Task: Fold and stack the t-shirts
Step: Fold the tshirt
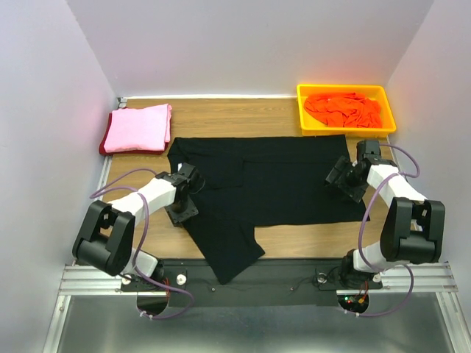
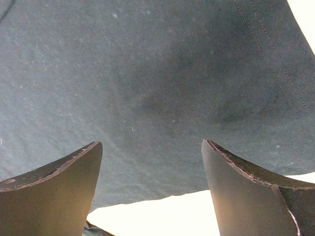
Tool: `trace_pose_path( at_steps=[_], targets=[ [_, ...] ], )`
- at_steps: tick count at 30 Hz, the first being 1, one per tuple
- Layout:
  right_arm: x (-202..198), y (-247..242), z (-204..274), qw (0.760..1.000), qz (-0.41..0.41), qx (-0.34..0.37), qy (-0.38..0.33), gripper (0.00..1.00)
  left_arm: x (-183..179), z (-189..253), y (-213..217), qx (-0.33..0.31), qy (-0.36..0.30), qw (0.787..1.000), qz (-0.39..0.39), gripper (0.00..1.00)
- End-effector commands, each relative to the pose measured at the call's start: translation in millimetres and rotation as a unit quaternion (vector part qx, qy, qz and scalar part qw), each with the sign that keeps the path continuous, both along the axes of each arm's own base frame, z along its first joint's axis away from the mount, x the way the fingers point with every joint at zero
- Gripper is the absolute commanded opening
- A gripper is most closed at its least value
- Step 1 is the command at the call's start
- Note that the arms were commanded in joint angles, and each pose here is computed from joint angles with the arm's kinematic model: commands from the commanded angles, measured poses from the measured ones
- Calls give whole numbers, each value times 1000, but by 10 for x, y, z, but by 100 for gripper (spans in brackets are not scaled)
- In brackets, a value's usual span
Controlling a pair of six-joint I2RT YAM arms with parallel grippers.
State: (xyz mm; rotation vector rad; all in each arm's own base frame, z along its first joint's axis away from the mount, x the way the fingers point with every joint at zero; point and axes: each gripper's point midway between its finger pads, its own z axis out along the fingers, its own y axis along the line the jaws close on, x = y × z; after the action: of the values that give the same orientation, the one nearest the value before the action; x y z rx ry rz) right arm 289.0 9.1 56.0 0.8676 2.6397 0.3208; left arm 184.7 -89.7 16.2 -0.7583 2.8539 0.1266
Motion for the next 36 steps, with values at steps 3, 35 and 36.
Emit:
trace_pose_path(
  at_steps=[3,35,36],
  targets=[
    [146,-40,80,1000,-6,-5,-30,88,98,84,-35,4,-6,1000,-11,50],
    [-549,-945,51,965,-182,-177,66,74,267,410,-68,-15,-74,994,-77,0],
    [-591,-965,36,964,-189,-173,72,73,275,417,-70,-15,-77,994,-80,0]
  ],
)
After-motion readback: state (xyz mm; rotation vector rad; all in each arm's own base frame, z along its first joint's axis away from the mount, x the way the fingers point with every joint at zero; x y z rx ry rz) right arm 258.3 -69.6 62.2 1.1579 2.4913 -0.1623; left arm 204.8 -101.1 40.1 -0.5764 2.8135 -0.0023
